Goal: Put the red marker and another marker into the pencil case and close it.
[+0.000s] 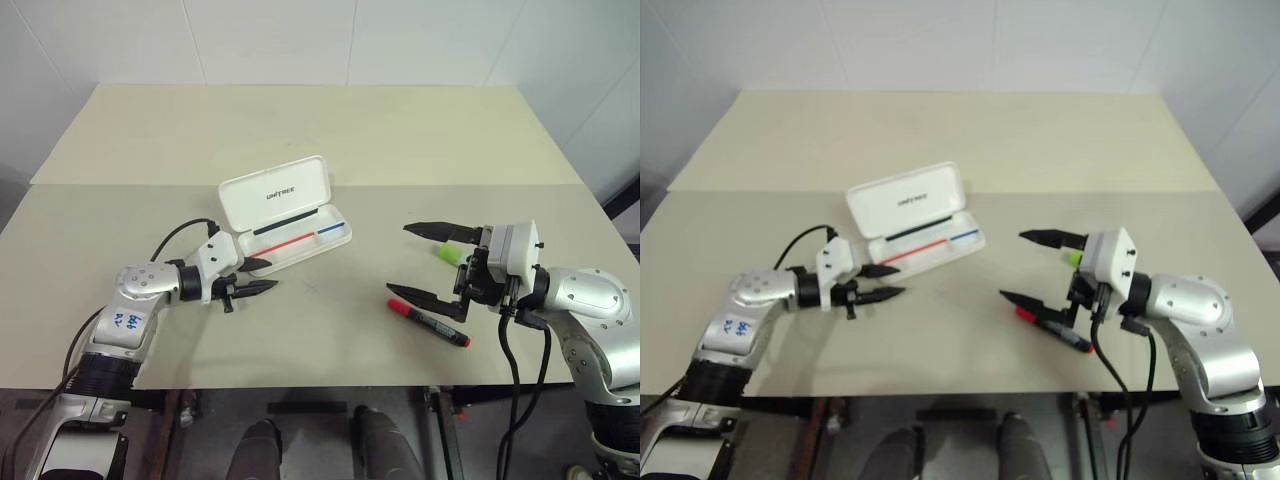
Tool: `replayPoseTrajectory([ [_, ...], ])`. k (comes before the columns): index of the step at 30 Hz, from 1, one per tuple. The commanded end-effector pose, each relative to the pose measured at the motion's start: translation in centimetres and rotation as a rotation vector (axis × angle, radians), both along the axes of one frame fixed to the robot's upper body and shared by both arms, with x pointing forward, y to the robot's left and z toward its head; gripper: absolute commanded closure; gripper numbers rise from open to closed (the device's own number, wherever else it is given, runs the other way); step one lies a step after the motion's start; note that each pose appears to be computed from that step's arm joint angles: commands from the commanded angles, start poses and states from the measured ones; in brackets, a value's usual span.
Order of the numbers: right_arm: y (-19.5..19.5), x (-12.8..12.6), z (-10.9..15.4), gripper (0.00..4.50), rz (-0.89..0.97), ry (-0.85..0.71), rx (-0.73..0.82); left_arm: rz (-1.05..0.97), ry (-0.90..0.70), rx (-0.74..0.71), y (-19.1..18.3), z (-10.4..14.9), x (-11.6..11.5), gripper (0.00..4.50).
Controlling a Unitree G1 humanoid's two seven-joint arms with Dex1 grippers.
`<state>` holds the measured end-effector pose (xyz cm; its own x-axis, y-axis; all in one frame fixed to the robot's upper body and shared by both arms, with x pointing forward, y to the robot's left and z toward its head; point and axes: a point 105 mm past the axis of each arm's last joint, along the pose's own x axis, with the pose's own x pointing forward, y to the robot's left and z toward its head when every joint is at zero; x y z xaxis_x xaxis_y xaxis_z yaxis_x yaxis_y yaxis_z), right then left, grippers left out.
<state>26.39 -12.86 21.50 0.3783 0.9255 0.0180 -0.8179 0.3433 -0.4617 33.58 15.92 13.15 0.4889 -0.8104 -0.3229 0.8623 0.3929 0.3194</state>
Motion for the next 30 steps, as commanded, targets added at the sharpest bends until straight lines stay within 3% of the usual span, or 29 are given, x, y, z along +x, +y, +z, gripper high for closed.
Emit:
replayPoseTrajectory([
  [1, 0.9, -0.8, 1.0, 0.0, 0.032, -0.039, 0.03, 0.03, -0.018, 0.02, 0.4, 0.4, 0.7, 2.67],
  [23, 2.4, -0.9, 2.8, 0.0, 0.021, -0.121, 0.116, -0.085, 0.143, 0.201, 0.7, 0.5, 1.6, 2.67],
  [26, 2.3, -0.9, 3.0, 0.0, 0.016, -0.128, 0.118, -0.119, 0.138, 0.232, 0.2, 0.8, 1.7, 3.22],
  [29, 2.3, -0.8, 3.2, 0.0, 0.012, -0.134, 0.119, -0.153, 0.14, 0.244, -0.3, 1.1, 1.6, 4.31],
  [30, 2.2, -0.8, 3.3, 0.0, 0.012, -0.136, 0.12, -0.159, 0.139, 0.247, -0.4, 1.1, 1.5, 4.47],
])
